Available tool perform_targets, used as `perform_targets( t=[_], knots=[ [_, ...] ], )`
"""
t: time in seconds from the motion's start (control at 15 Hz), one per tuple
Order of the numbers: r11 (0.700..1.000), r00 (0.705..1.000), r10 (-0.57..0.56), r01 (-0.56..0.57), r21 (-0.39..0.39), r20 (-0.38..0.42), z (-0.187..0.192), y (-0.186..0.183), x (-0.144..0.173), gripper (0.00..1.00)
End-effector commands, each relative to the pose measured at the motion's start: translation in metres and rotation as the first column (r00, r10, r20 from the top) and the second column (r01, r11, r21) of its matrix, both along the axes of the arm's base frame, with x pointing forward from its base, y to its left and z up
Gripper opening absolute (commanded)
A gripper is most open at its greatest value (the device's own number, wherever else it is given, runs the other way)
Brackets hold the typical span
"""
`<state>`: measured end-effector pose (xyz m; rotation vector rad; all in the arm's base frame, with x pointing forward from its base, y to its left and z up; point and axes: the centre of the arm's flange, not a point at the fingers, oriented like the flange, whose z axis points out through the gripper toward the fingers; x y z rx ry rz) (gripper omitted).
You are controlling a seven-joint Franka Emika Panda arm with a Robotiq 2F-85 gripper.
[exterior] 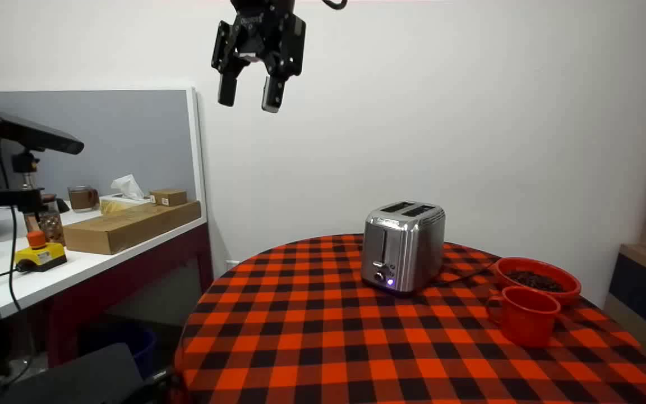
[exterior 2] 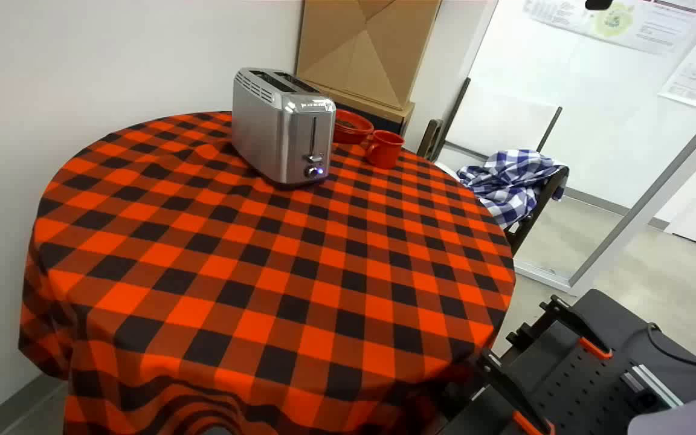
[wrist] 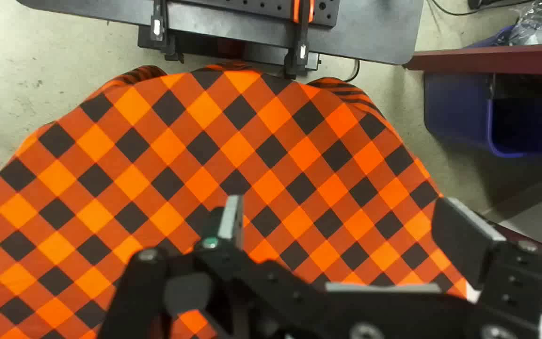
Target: Turn off the switch of the toaster
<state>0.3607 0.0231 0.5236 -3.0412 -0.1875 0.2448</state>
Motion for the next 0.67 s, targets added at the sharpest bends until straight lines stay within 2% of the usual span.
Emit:
perform_targets(
  t=[0.0,0.33,0.6],
  knots=[
    [1.000,1.000,0.000,0.000,0.000,0.002,0.000,0.000,0.000,1.00],
    [1.000,1.000,0.000,0.000,0.000,0.002,0.001,0.000,0.000,1.00],
    [0.992,0.984,0.078,-0.060,-0.112,0.163,-0.015,0.014,0.011,1.00]
  ],
)
